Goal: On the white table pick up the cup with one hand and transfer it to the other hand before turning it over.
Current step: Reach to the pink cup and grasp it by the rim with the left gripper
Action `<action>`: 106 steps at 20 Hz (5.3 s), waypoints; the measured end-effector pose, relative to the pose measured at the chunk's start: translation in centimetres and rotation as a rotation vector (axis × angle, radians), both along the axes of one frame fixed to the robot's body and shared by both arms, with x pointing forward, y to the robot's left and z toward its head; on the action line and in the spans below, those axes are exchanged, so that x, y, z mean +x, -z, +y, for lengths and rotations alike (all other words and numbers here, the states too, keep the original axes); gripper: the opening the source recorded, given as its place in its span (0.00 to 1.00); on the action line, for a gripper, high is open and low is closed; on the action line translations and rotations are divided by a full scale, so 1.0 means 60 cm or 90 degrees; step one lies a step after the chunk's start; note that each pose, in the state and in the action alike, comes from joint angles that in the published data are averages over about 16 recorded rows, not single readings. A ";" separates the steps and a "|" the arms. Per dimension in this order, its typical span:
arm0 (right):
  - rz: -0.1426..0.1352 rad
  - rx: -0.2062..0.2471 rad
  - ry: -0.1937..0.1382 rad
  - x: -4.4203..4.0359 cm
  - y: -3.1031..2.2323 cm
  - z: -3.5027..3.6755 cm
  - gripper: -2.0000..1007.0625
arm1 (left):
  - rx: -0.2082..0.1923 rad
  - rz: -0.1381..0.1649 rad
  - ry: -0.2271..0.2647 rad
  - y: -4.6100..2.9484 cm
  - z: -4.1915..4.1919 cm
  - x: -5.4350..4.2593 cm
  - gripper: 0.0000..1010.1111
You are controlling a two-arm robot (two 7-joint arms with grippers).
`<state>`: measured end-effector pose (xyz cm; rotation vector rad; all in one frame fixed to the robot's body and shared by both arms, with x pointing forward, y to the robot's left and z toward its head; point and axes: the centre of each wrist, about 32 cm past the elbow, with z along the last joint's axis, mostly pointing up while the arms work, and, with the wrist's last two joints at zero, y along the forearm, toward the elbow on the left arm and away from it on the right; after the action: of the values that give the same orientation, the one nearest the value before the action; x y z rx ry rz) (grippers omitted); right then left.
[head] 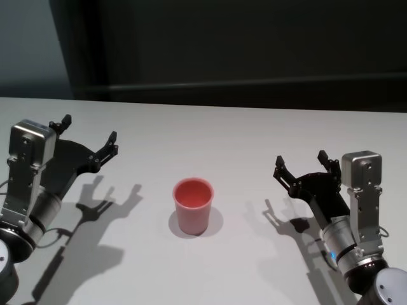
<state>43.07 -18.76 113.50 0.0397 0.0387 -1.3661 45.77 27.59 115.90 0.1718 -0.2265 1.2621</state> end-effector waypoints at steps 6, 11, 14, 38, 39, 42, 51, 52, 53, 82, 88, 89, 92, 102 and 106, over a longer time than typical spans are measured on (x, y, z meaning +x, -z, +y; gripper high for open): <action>0.000 0.000 0.000 0.000 0.0000 0.000 0.99 | 0.064 -0.017 0.036 -0.041 0.017 0.003 0.99; 0.000 0.000 0.000 0.000 0.0000 0.000 0.99 | 0.129 -0.029 0.078 -0.077 0.029 0.005 0.99; 0.000 0.000 0.000 0.000 0.0000 0.000 0.99 | 0.174 -0.033 0.108 -0.098 0.037 0.006 0.99; 0.000 0.000 0.000 0.000 0.0000 0.000 0.99 | 0.502 -0.040 0.354 -0.241 0.064 0.062 0.99; 0.000 0.000 0.000 0.000 0.0000 0.000 0.99 | 0.514 -0.040 0.365 -0.246 0.063 0.065 0.99; 0.000 0.000 0.000 0.000 0.0000 0.000 0.99 | 0.547 -0.040 0.395 -0.259 0.058 0.072 0.99; 0.000 0.000 0.000 0.000 -0.0001 0.000 0.99 | 0.633 -0.041 0.481 -0.293 0.034 0.093 0.99; 0.000 0.000 0.000 0.000 -0.0001 0.000 0.99 | 0.642 -0.041 0.491 -0.297 0.031 0.095 0.99; 0.000 0.000 0.000 0.000 -0.0001 0.000 0.99 | 0.651 -0.040 0.501 -0.300 0.027 0.098 0.99; 0.000 0.000 0.000 0.000 -0.0001 0.000 0.99 | 0.869 0.042 0.709 -0.330 -0.067 0.148 0.99; 0.000 0.000 0.000 0.000 -0.0001 0.000 0.99 | 0.894 0.044 0.744 -0.336 -0.087 0.153 0.99; 0.000 0.000 0.000 0.000 -0.0001 0.000 0.99 | 0.898 0.043 0.749 -0.337 -0.090 0.154 0.99; 0.000 0.000 0.000 0.000 -0.0001 0.000 0.99 | 0.907 0.043 0.766 -0.337 -0.100 0.157 0.99; 0.000 0.000 0.000 0.000 -0.0001 0.000 0.99 | 0.933 0.049 0.810 -0.323 -0.127 0.170 0.99; 0.000 0.000 0.000 0.000 -0.0001 0.000 0.99 | 0.943 0.053 0.821 -0.314 -0.136 0.174 0.99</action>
<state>43.08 -18.76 113.50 0.0397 0.0386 -1.3661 56.23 19.44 134.74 1.1238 -0.9796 -0.3954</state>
